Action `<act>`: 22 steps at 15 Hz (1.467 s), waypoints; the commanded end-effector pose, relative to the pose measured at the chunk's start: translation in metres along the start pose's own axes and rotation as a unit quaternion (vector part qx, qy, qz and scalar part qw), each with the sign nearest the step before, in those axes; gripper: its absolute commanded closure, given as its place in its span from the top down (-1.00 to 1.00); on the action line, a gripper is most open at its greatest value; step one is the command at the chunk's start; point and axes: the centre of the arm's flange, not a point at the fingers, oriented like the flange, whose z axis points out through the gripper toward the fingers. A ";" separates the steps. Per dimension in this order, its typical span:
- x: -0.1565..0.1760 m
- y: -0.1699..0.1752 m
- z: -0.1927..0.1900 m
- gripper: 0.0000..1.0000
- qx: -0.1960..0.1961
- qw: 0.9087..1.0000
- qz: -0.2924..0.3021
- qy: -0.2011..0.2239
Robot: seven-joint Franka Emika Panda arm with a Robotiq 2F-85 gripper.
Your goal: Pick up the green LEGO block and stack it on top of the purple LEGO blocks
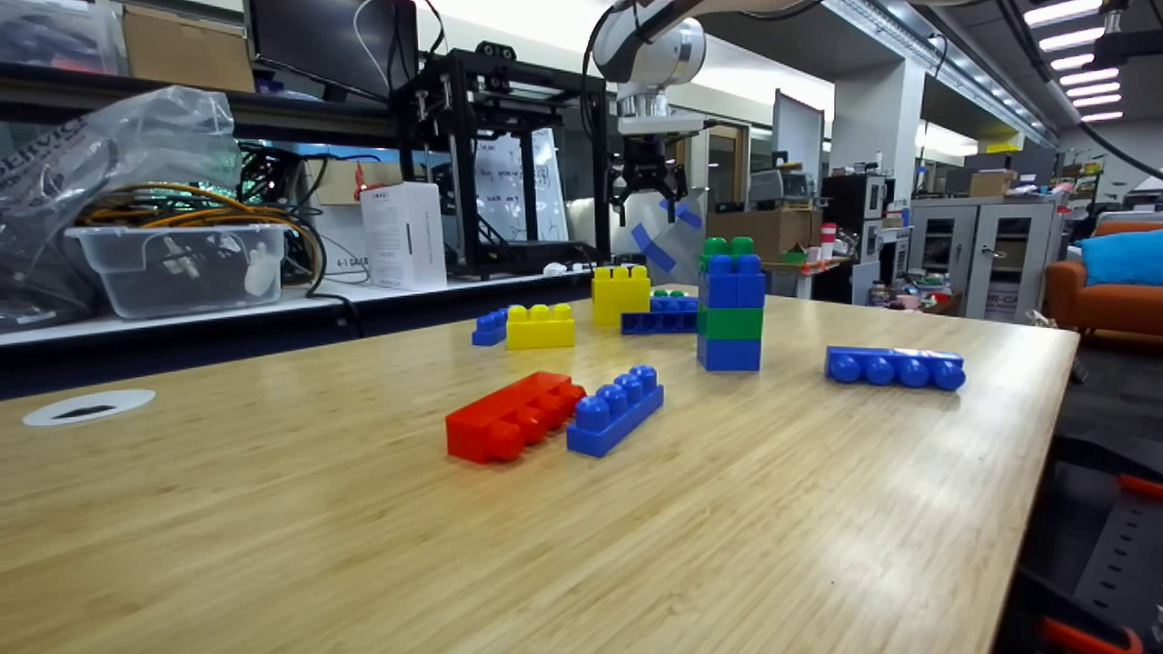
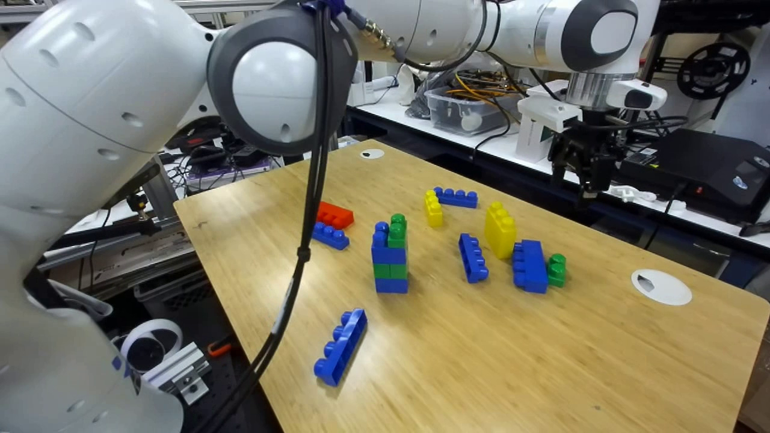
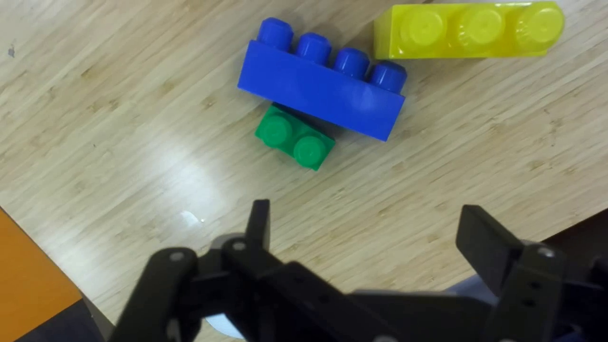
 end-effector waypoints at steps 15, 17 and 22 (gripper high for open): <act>0.014 0.017 0.051 1.00 -0.014 0.994 0.087 -0.059; 0.011 0.020 0.061 1.00 -0.014 0.994 0.088 -0.061; 0.006 0.027 0.080 1.00 -0.015 0.992 0.101 -0.071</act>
